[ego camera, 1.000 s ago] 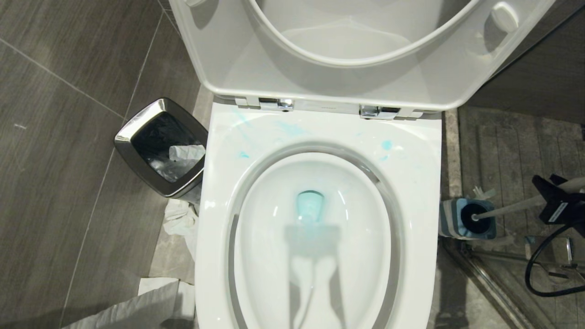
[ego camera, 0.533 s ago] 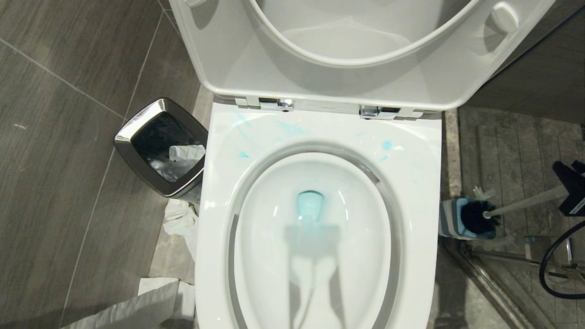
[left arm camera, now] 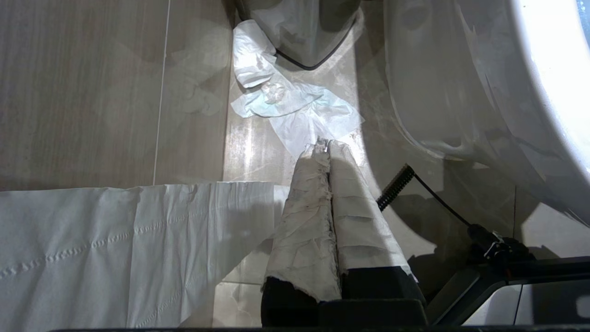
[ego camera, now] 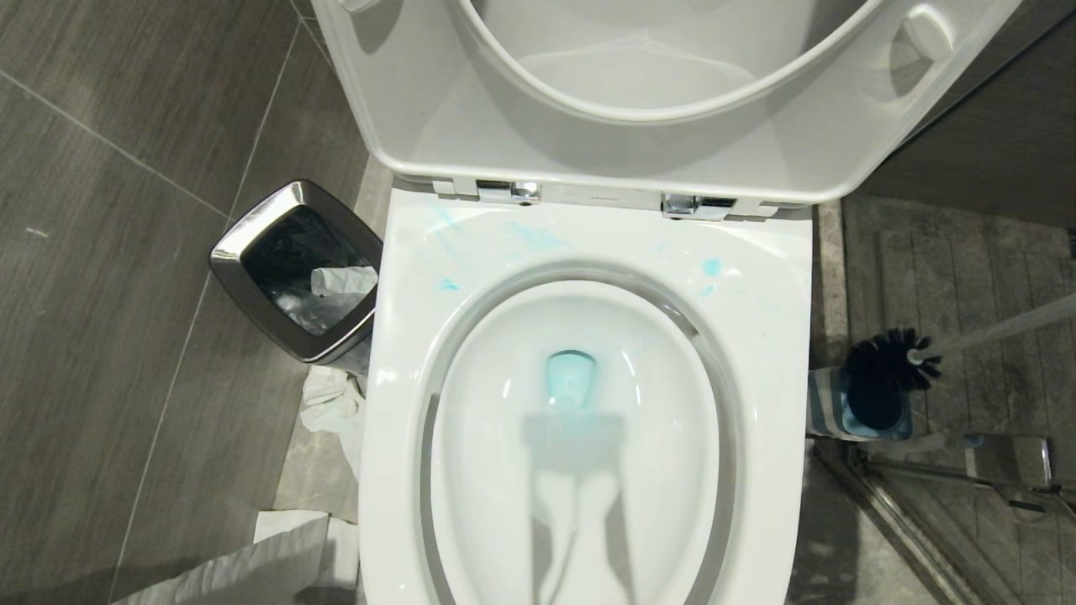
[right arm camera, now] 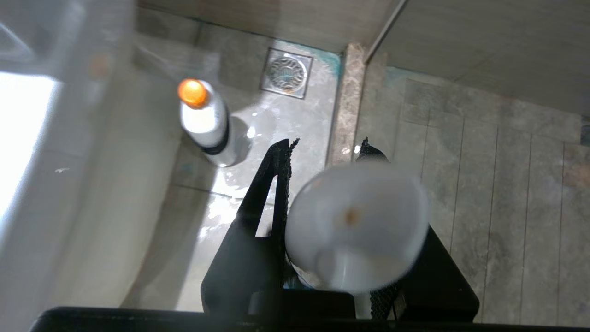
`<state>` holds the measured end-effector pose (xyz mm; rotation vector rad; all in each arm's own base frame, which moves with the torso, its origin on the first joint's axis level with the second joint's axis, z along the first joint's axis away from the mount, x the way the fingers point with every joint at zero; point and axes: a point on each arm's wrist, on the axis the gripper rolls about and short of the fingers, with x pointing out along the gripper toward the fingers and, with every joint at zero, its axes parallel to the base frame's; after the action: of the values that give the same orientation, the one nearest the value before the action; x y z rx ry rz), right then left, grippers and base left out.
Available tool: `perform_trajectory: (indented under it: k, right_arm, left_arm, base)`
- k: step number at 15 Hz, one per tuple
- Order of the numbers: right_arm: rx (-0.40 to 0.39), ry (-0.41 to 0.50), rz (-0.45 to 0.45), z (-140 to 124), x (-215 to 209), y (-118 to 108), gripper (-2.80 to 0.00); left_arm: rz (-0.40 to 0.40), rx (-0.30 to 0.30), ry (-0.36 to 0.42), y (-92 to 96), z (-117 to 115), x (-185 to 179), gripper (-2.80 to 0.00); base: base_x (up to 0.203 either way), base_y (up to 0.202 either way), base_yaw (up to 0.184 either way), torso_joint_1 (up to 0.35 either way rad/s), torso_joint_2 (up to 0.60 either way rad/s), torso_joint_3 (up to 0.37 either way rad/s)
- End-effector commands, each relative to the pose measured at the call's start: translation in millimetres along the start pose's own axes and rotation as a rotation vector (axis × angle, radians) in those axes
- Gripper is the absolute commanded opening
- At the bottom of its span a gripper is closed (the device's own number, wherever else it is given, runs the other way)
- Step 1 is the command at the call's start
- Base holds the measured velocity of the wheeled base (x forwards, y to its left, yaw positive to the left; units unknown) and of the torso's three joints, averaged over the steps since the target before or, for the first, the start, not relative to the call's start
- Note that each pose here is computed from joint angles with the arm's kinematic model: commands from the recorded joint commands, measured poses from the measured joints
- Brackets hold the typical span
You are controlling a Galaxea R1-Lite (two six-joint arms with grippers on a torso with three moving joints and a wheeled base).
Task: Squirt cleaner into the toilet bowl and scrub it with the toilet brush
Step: Scrub the toilet bowl
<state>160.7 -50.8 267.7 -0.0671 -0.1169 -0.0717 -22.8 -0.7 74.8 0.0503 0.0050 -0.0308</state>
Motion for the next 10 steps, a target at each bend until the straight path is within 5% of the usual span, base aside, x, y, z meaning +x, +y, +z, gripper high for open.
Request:
perform_trajectory:
  k: [1, 10]
  right_arm:
    - [0.005, 0.021, 0.008, 27.9, -17.8, 4.5, -2.80]
    - [0.025, 0.177, 0.066, 92.4, -43.4, 11.3, -2.80]
  left_arm:
    - [0.000, 0.000, 0.002, 0.0, -0.4, 0.1, -2.80]
    - [0.000, 0.000, 0.002, 0.0, -0.4, 0.1, -2.80]
  base:
    - [0.000, 0.000, 0.000, 0.000, 0.00, 0.000]
    - [0.000, 0.000, 0.000, 0.000, 0.00, 0.000]
